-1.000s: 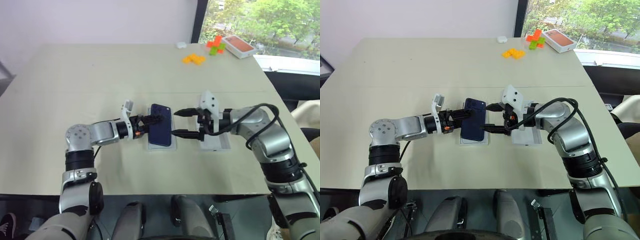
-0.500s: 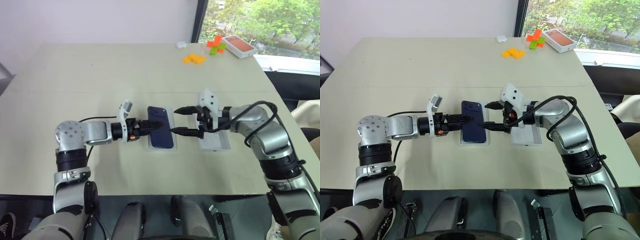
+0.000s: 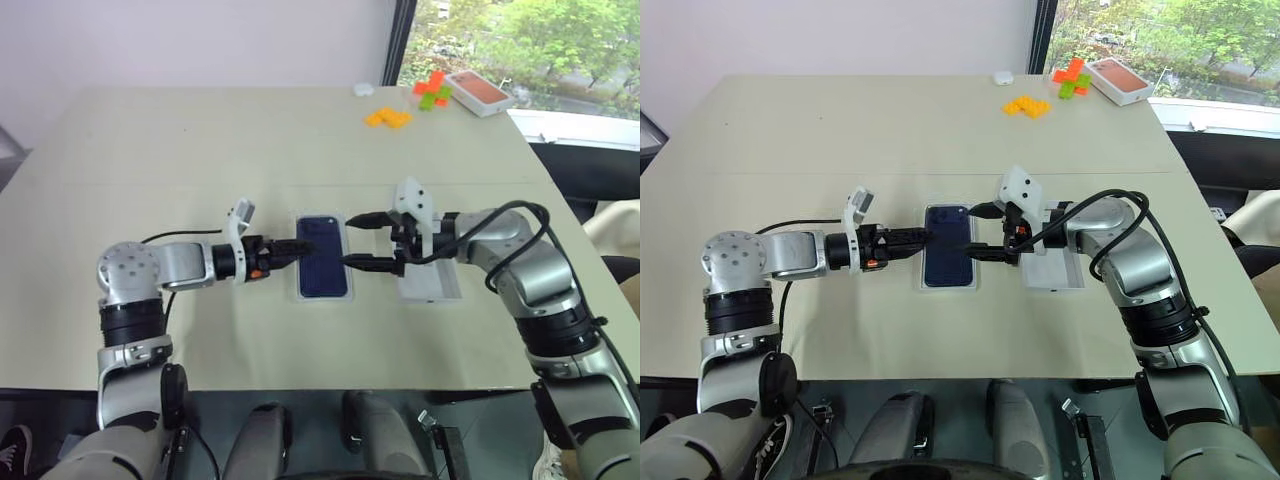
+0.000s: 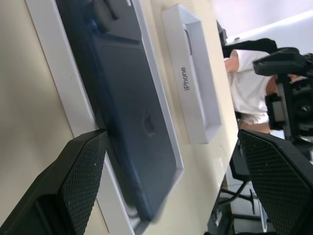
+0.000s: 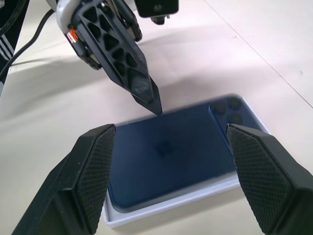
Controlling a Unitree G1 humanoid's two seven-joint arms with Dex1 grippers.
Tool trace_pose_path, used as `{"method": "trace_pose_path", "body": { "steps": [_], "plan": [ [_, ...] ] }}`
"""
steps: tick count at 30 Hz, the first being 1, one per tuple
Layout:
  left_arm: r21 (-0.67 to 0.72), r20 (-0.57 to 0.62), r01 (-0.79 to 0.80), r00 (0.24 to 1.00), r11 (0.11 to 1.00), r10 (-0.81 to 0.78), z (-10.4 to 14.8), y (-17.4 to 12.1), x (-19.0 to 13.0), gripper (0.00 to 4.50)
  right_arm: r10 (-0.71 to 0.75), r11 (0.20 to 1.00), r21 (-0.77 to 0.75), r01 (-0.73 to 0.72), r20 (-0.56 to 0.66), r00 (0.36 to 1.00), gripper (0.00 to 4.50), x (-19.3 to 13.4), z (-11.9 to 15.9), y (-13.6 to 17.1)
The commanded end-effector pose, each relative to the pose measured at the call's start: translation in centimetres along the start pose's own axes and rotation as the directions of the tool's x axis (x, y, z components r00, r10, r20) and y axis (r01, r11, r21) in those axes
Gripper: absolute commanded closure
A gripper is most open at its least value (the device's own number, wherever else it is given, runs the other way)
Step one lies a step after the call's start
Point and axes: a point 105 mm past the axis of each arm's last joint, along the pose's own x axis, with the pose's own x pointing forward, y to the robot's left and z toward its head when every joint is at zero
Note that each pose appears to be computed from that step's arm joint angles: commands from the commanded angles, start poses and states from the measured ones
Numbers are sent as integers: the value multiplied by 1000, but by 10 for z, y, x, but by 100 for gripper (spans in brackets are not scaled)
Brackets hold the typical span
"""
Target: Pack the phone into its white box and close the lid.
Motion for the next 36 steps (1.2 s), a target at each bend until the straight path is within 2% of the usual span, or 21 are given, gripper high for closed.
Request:
{"method": "trace_pose_path", "body": {
  "steps": [1, 7, 13, 16, 19, 21, 24, 25, 26, 31, 33, 36],
  "plan": [
    [27, 24, 25, 999, 999, -26, 6, -7, 8, 4, -2, 999, -39, 4, 45, 999, 68, 3, 15, -2],
    [104, 18, 36, 999, 994, -38, 5, -16, 2, 4, -10, 999, -41, 12, 52, 999, 68, 4, 18, -4],
    [259, 163, -22, 986, 966, -22, 30, -15, -20, 4, -38, 999, -9, 38, 69, 997, 68, 1, 17, -7],
    [320, 190, -58, 982, 946, -4, 32, -4, -30, 4, -57, 998, 3, 57, 56, 997, 68, 0, 10, -8],
    [317, 208, -59, 978, 947, -9, 28, 10, -33, 90, -93, 996, 1, 93, 25, 995, 160, 3, -1, -11],
    [322, 247, -74, 969, 944, -9, 31, 15, -30, 181, -105, 994, -23, 105, 0, 994, 252, 9, -8, -9],
    [334, 271, -46, 961, 941, -49, 35, 9, -25, 339, -97, 995, -31, 97, -12, 995, 409, 15, -11, -6],
    [340, 262, -24, 962, 940, -70, 33, 5, -22, 397, -92, 995, -37, 92, -13, 996, 450, 17, -11, -4],
    [347, 254, -14, 964, 938, -80, 32, 2, -21, 436, -89, 995, -40, 89, -12, 996, 450, 18, -11, -3],
    [427, 229, 19, 965, 904, -128, 28, -2, -32, 445, -99, 993, -61, 98, -20, 995, 450, 11, -9, -6],
    [451, 202, -1, 974, 893, -101, 26, 4, -39, 445, -107, 992, -69, 106, -22, 994, 450, 7, -8, -8],
    [521, 181, -18, 980, 854, -89, 24, 10, -46, 369, -103, 993, -69, 101, -38, 994, 450, 2, -8, -8]
  ]
}}
